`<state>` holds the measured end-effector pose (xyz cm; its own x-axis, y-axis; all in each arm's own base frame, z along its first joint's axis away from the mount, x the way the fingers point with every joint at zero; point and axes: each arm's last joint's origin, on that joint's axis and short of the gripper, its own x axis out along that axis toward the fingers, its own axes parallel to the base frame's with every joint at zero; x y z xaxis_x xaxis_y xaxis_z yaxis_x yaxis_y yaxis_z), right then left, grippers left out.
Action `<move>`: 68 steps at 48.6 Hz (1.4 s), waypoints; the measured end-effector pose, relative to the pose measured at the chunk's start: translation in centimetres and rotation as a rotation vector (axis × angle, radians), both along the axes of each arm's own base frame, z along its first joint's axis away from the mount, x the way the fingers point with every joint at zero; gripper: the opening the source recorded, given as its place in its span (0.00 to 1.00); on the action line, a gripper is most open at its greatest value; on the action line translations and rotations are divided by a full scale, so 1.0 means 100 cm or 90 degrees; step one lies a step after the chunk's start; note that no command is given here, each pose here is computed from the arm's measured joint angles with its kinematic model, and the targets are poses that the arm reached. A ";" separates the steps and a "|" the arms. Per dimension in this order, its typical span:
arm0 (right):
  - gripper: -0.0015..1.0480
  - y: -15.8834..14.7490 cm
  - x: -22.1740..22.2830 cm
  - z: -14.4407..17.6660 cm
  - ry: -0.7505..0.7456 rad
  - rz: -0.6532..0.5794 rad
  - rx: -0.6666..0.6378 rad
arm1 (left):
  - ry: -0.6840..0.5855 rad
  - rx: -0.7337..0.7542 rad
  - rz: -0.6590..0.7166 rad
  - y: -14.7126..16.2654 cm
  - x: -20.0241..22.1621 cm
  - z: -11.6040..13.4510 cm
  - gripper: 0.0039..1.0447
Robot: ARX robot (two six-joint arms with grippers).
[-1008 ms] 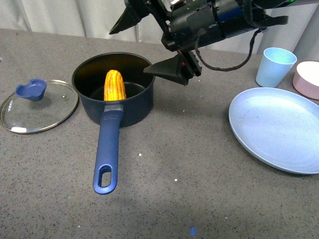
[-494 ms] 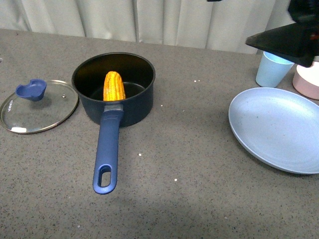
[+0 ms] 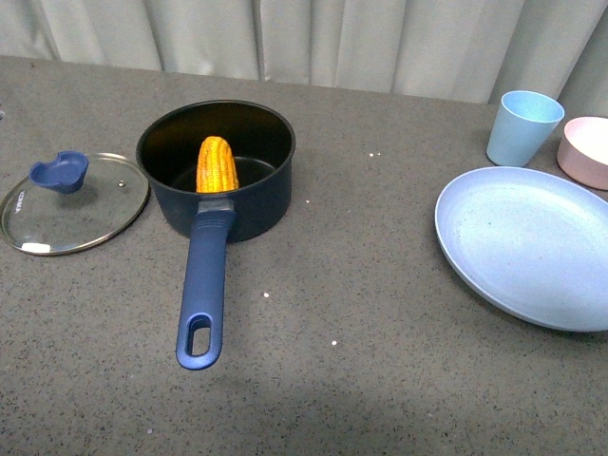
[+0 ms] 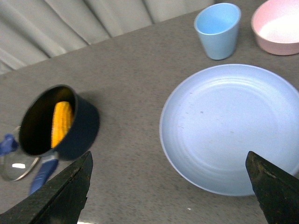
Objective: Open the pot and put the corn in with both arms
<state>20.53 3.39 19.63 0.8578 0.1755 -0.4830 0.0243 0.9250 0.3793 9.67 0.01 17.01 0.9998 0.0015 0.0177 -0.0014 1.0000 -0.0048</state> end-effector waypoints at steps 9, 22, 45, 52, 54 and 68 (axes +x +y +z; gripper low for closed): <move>0.91 -0.011 -0.025 -0.009 -0.016 -0.080 -0.082 | 0.000 0.000 0.000 0.000 0.000 0.000 0.94; 0.91 -0.024 -0.046 -0.016 -0.037 -0.142 -0.136 | 0.000 0.000 0.000 0.000 0.000 0.000 0.94; 0.34 -0.034 -0.065 -0.026 -0.349 -0.058 -0.234 | 0.000 0.000 0.000 0.000 0.000 0.000 0.94; 0.12 -0.034 -0.070 -0.033 -0.333 -0.053 -0.240 | 0.000 0.000 0.000 0.000 0.000 0.000 0.94; 0.05 -0.034 -0.072 -0.031 -0.338 -0.052 -0.241 | 0.000 0.000 0.000 0.000 0.000 0.000 0.94; 0.01 -0.034 -0.081 -0.029 -0.343 -0.052 -0.243 | 0.000 0.000 0.000 0.000 0.000 0.000 0.94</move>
